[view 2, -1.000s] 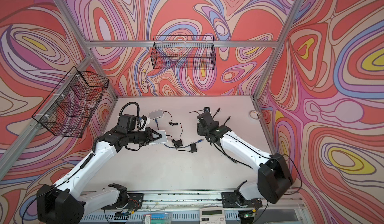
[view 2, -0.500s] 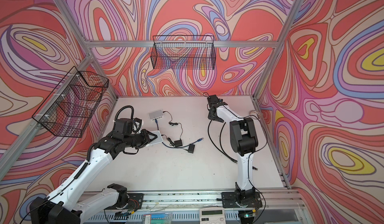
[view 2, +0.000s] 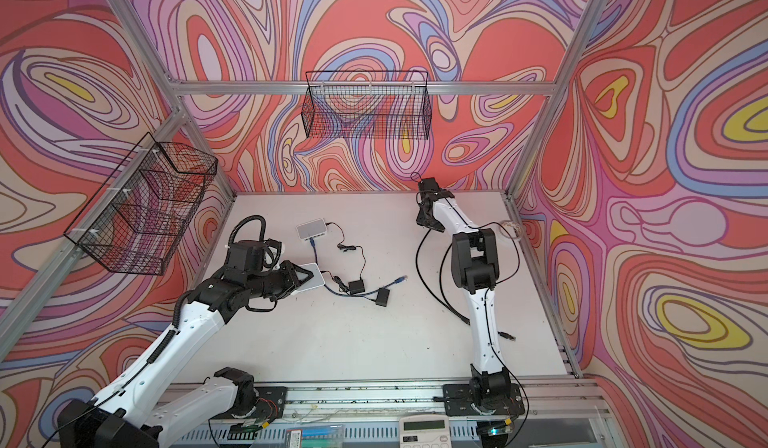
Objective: Insert the plug into the switch port
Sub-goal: 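Grasp a black ethernet cable just behind its plug with the right gripper, then lift and carry the ethernet plug toward the white box with the right gripper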
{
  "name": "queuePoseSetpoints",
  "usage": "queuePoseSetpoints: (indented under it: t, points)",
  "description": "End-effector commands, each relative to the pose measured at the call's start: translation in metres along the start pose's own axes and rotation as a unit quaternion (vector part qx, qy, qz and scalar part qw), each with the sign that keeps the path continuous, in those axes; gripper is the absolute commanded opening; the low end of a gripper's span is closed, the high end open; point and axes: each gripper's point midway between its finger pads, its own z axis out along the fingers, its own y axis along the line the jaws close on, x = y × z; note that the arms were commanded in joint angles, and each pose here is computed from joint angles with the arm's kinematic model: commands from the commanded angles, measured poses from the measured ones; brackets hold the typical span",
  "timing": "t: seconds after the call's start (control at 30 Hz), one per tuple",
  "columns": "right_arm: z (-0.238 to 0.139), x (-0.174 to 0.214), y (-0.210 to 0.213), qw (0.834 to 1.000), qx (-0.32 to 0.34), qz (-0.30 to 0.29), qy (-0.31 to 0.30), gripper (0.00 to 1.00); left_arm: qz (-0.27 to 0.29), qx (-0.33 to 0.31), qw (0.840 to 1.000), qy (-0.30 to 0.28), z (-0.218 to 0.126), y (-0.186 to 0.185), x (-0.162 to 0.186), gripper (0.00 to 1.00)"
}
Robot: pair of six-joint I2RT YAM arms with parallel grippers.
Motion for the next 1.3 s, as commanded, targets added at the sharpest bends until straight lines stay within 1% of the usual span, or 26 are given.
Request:
queuePoseSetpoints:
  t: [0.0, 0.27, 0.73, 0.9, 1.1, 1.2, 1.27]
  points:
    - [0.015, 0.012, -0.010, 0.999, 0.018, 0.014, 0.031, 0.56, 0.002, 0.015, 1.000, -0.018, -0.006, -0.006, -0.005, 0.00]
    - [0.032, 0.008, -0.014, 0.999, 0.015, 0.027, 0.040, 0.51, 0.006, 0.015, 1.000, -0.019, -0.010, -0.008, -0.005, 0.00]
    - [0.049, 0.009, -0.009, 0.998, 0.002, 0.038, 0.054, 0.30, 0.009, 0.016, 1.000, -0.016, -0.012, -0.009, -0.003, 0.00]
    - [0.053, 0.007, -0.007, 0.998, -0.001, 0.039, 0.054, 0.27, 0.009, 0.014, 1.000, -0.015, -0.013, -0.009, -0.002, 0.00]
    - [0.057, 0.008, -0.008, 0.998, -0.003, 0.032, 0.057, 0.17, 0.009, 0.013, 1.000, -0.014, -0.013, -0.007, -0.001, 0.00]
    - [0.058, 0.006, -0.008, 0.998, -0.005, 0.025, 0.055, 0.09, 0.008, 0.014, 1.000, -0.012, -0.013, -0.007, 0.001, 0.00]
    - [0.058, 0.005, -0.006, 0.998, -0.010, 0.017, 0.053, 0.02, 0.008, 0.013, 1.000, -0.010, -0.013, -0.006, 0.002, 0.00]
